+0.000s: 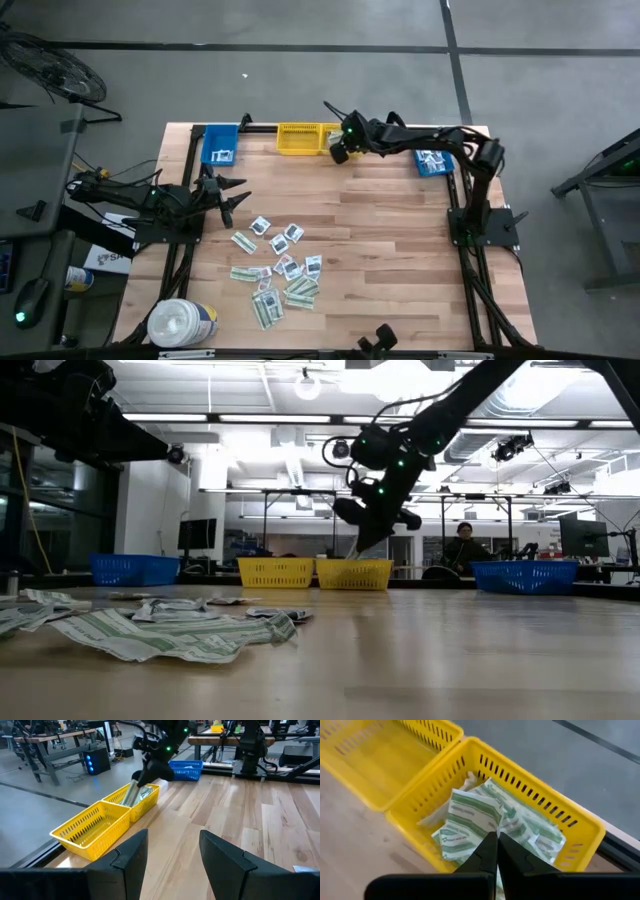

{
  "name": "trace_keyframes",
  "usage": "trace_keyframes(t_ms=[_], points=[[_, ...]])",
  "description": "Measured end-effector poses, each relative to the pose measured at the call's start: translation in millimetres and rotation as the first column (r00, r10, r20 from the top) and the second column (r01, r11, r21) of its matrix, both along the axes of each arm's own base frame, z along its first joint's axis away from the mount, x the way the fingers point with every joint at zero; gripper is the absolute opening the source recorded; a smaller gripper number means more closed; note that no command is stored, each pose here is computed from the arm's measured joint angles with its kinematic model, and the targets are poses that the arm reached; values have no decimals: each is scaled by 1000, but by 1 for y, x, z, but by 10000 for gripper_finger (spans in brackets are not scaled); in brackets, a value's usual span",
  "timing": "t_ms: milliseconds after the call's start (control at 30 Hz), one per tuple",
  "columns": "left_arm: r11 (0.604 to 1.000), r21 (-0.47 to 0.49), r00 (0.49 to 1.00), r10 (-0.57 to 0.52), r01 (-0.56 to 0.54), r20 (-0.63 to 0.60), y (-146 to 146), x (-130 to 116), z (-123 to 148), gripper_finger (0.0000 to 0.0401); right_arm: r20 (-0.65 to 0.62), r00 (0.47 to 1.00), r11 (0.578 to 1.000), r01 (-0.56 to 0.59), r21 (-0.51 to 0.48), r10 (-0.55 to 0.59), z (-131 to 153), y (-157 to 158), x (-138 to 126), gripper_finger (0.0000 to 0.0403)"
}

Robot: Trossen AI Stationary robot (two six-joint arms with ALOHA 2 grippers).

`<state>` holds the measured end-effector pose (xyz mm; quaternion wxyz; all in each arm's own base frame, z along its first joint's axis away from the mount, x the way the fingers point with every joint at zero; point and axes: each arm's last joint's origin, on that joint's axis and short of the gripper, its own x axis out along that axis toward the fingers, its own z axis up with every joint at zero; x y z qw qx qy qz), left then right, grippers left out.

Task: Pick & Place First Aid Supplies
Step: Put the green bandage pack into the right yellow bin, then put the black towelette pack into the right blue bin

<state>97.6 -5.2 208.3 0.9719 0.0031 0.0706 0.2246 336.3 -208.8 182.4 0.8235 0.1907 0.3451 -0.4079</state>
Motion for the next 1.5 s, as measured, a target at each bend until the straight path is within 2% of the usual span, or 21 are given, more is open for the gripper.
trace_keyframes(t_ms=[167,467,667,767,867,967,1133,1333,1433,1500], points=[[1000,0,1000,2,-2,0,0,0,0,177,10,1000,1000,1,5,-1,0,-2,-1,21],[1000,1,1000,2,-2,-1,0,0,0,177,6,1000,1000,5,2,-5,3,-3,-2,113],[1000,2,1000,2,-2,-7,0,0,-1,177,-40,999,1000,2,0,-2,20,-2,-16,143],[1000,2,1000,2,-2,-7,0,0,-1,177,-42,998,999,-50,3,51,36,5,-22,146],[1000,2,1000,1,-1,-6,0,0,-1,177,-12,984,984,-180,12,180,52,19,-22,145],[1000,2,1000,1,-1,-6,0,0,-1,177,22,927,927,-375,-3,375,59,42,-15,145],[1000,-4,1000,2,-2,-3,0,0,0,177,-14,762,762,-648,-17,648,57,88,-1,145],[999,-35,1000,4,-4,16,0,0,0,177,-37,605,599,-794,-103,796,59,145,20,146],[999,-50,1000,-17,17,7,-1,0,-2,177,-42,540,530,-836,-142,841,55,171,30,145],[999,-50,1000,-18,17,-10,0,-1,-3,177,-48,511,498,-853,-156,859,50,186,36,145]])
